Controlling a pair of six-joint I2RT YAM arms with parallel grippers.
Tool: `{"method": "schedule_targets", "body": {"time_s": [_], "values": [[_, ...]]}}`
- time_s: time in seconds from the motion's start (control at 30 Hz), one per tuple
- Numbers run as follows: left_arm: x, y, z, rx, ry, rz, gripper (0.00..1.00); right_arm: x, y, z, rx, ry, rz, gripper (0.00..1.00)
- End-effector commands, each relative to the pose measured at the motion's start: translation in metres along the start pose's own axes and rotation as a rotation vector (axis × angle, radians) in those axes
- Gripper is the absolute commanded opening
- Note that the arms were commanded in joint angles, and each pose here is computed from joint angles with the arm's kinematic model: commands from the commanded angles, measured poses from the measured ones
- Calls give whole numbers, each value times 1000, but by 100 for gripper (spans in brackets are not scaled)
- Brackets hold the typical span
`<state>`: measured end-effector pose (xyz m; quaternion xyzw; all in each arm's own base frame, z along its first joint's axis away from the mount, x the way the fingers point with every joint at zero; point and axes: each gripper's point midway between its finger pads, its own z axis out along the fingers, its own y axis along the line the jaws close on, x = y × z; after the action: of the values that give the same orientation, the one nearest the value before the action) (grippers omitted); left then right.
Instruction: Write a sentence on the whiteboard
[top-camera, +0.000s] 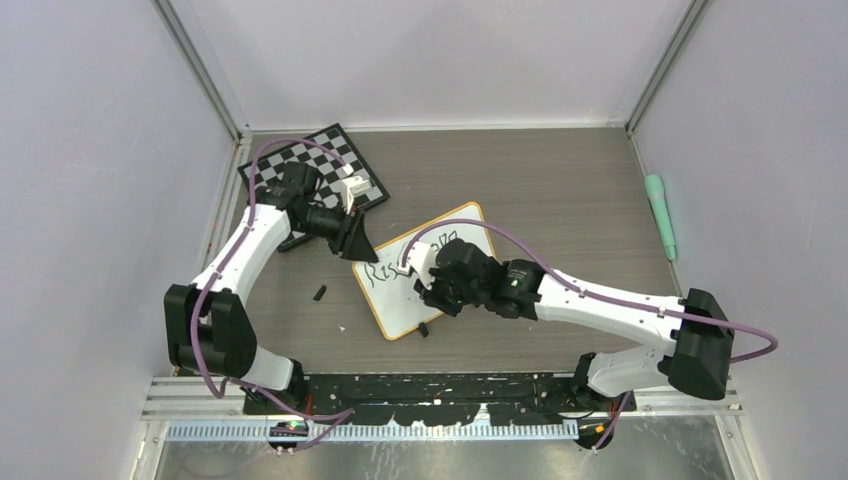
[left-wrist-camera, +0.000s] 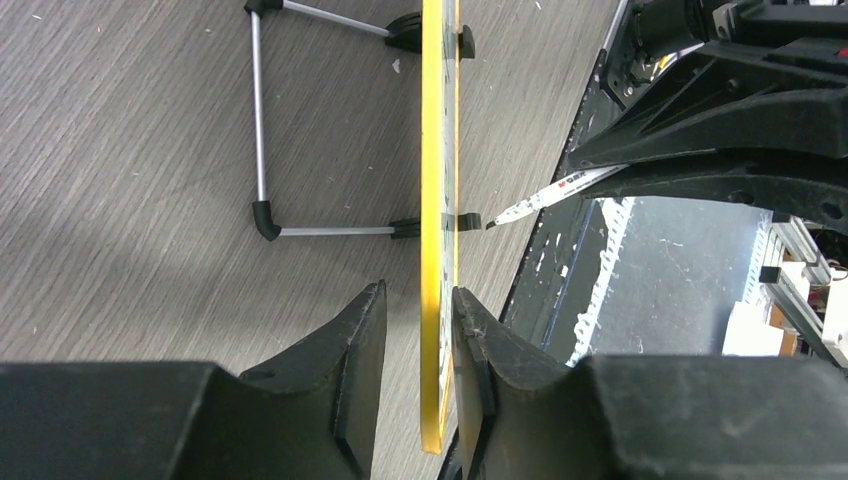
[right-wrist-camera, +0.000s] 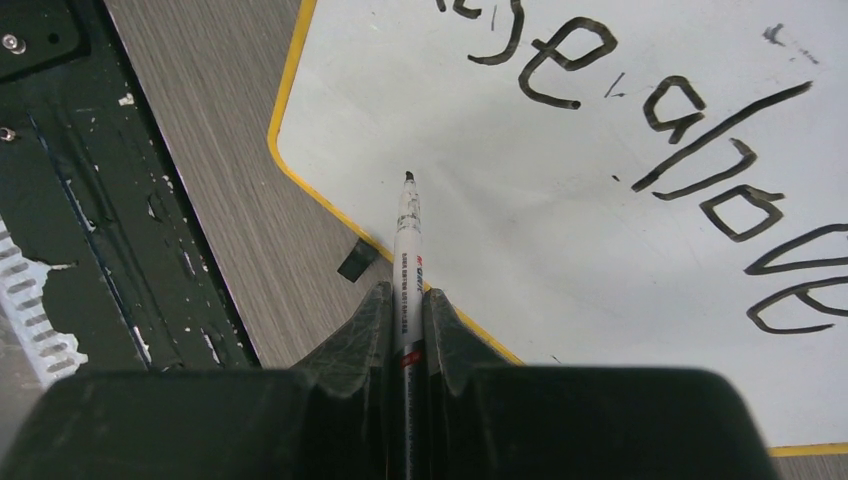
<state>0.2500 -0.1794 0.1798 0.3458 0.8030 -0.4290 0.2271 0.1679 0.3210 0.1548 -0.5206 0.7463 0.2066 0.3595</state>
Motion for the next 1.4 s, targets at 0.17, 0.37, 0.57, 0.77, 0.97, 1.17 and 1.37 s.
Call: {"method": "schedule_targets", "body": {"time_s": [0.17,0.37,0.57,0.77,0.97,1.17,1.37], "values": [[-6,0,2,24,-23,11,27,-19,4,4,9,-41,-25,0],[-5,0,4,37,-20,8,22,-17,-2,9,53,-18,-36,0],[-4,0,4,37,-12,4,16,-19,1,10,62,-19,-46,0],[-5,1,4,31,-11,4,11,-28,8,8,48,-42,-55,0],[-5,2,4,30,-10,3,8,-35,10,9,44,-54,-74,0],[-4,2,4,28,-6,-1,6,-37,13,14,46,-48,-88,0],[-3,3,4,26,-4,-2,2,-41,14,18,46,-50,-100,0]]}}
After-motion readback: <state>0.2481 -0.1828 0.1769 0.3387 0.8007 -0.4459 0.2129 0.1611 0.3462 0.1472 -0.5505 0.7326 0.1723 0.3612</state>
